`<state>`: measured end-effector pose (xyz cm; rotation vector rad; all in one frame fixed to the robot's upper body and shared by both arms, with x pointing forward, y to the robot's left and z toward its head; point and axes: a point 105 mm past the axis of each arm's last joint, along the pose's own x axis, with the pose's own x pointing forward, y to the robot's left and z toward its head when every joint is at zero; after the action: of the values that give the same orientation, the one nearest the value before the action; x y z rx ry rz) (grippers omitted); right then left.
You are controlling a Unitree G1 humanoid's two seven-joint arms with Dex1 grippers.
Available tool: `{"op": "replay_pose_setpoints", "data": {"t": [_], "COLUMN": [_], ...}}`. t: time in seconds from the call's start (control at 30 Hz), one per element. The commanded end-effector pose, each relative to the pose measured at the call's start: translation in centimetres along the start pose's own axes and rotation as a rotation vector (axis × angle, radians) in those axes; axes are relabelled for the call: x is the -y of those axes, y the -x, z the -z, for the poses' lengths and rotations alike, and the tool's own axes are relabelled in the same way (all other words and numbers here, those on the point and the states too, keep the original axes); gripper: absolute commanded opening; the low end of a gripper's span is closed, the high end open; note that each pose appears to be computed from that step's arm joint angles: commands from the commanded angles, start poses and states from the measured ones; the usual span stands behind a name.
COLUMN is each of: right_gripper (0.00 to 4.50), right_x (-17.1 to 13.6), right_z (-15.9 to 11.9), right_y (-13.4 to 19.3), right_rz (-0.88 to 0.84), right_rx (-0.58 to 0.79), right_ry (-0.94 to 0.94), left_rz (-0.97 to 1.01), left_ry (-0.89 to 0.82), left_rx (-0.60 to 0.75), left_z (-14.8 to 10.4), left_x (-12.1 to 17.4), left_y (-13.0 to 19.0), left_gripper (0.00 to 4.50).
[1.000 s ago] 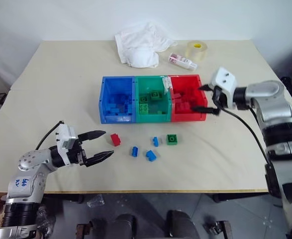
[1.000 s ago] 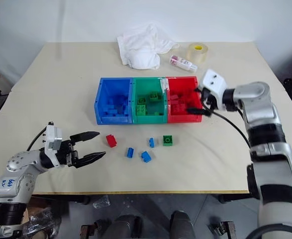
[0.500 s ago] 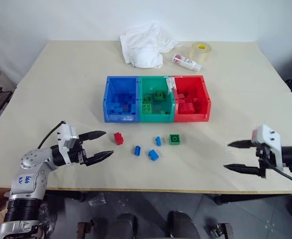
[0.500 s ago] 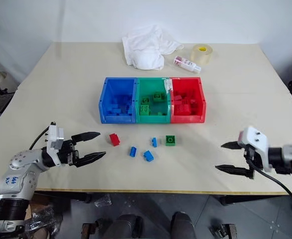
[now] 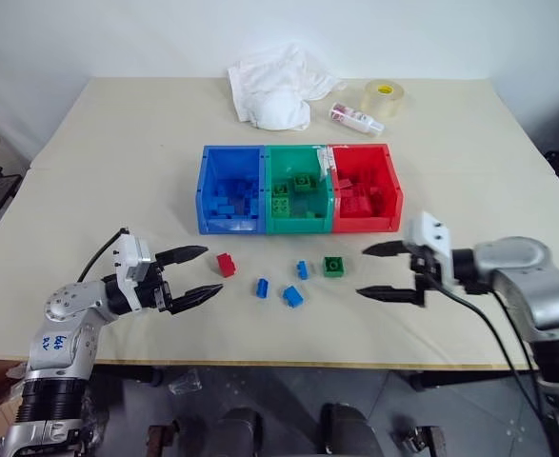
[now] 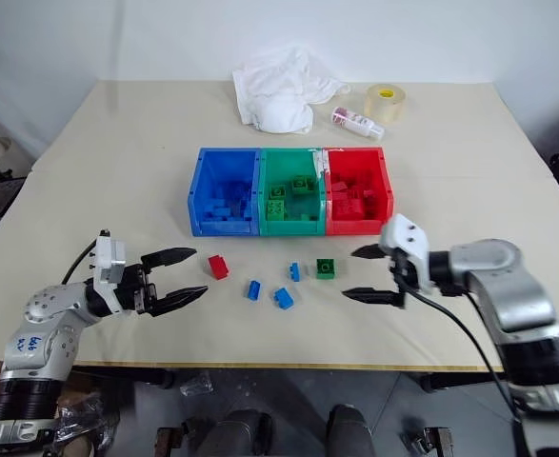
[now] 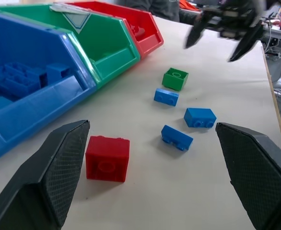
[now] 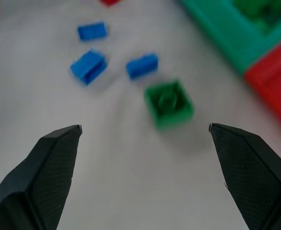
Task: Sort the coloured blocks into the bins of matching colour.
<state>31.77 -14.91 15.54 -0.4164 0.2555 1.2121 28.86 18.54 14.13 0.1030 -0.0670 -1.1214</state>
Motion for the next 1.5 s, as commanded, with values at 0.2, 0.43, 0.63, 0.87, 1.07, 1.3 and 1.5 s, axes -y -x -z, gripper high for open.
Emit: {"op": "replay_pose_setpoints", "data": {"t": [0.2, 0.43, 0.63, 0.87, 1.07, 1.3, 1.5], "right_gripper": [4.46, 2.90, 1.46, 1.46, 1.46, 1.46, 2.51], "right_x": [1.3, 1.8, 1.8, 2.1, 3.8, 7.0, 8.9], "right_z": [0.6, 0.1, -1.2, -4.7, -8.8, -11.7, -12.8], "right_y": [-4.2, -5.7, -4.7, -2.6, -2.4, -5.8, -9.0], "right_rz": [-0.031, -0.024, -0.004, 0.050, 0.086, 0.127, 0.198], "right_rx": [-0.001, 0.050, 0.090, 0.155, 0.210, 0.237, 0.241], "right_ry": [0.024, 0.021, 0.042, 0.106, 0.191, 0.234, 0.218], "left_rz": [-0.015, -0.035, -0.060, -0.069, -0.070, -0.072, -0.087], "left_ry": [-0.057, -0.049, -0.047, -0.047, -0.053, -0.065, -0.080], "left_rx": [0.022, 0.021, 0.033, 0.028, 0.027, 0.000, -0.011], "left_z": [-1.7, -1.7, -2.0, -1.8, -1.8, -1.3, -1.4], "left_x": [0.6, 1.1, 1.0, 0.6, 0.2, 0.0, 0.1], "left_y": [0.6, 1.1, 1.3, 1.5, 1.4, 1.9, 2.6], "left_gripper": [4.50, 4.50, 4.50, 4.50, 4.50, 4.50, 4.50]}}
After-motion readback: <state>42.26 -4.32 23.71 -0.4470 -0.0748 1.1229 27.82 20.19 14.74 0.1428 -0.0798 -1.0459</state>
